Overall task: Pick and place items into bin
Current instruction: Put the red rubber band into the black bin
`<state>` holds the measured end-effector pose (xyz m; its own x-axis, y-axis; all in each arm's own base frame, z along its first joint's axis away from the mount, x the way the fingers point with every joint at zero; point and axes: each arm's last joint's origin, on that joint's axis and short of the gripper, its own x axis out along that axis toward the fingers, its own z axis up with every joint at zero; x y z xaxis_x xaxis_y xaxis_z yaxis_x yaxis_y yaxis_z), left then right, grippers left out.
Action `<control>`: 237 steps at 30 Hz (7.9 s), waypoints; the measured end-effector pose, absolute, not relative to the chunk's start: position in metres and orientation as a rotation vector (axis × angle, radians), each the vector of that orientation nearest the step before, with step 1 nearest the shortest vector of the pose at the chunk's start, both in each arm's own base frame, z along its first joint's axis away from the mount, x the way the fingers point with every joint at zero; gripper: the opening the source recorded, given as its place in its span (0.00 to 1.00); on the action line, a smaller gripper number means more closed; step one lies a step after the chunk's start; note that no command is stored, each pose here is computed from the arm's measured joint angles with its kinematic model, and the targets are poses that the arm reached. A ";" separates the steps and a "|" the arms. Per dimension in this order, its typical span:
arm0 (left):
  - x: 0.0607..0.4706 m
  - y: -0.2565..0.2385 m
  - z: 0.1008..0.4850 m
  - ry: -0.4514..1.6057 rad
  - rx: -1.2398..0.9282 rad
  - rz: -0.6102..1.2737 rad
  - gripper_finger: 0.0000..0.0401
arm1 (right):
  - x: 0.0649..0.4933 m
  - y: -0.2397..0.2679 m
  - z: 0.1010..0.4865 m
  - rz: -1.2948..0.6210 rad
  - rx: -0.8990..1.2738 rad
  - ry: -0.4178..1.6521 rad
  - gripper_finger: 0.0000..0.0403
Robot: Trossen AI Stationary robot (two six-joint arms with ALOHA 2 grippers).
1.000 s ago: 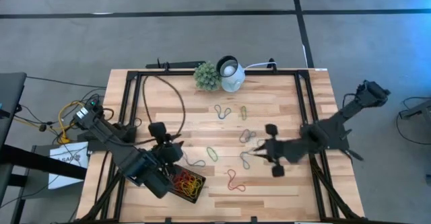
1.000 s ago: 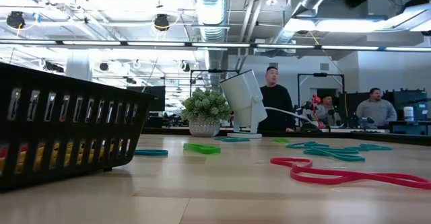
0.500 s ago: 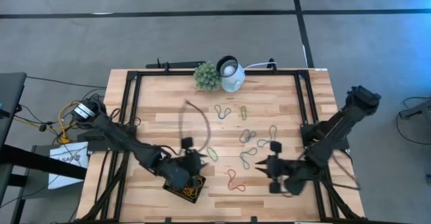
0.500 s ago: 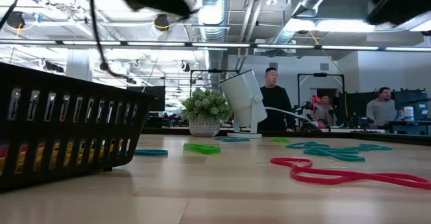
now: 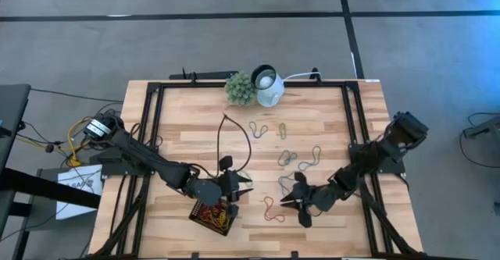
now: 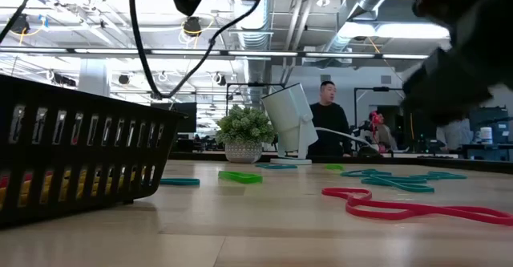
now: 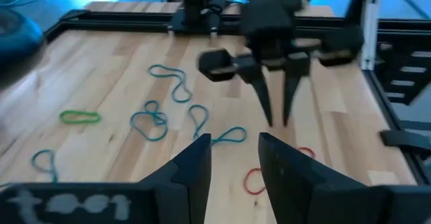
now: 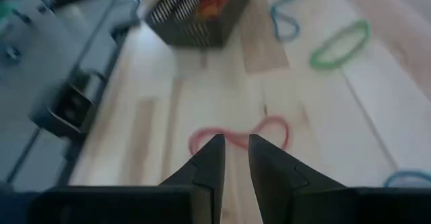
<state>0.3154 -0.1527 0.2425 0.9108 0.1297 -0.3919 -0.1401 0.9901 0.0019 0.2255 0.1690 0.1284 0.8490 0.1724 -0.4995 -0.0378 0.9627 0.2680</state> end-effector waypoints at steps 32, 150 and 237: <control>0.316 -0.151 0.240 0.428 -0.145 0.133 0.28 | 0.239 0.175 0.089 0.131 0.115 0.619 0.16; 0.324 -0.136 0.241 0.409 -0.531 0.193 0.28 | 0.283 0.146 0.225 0.510 0.127 0.520 0.16; 0.350 -0.224 0.314 1.209 -0.295 0.512 0.00 | 0.228 0.143 0.183 0.184 0.124 0.876 0.16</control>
<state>0.3503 -0.2240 0.3138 0.2604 0.2181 -0.9406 -0.5239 0.8502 0.0521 0.2285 0.1425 0.1832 0.6257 0.2101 -0.7512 -0.1089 0.9771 0.1826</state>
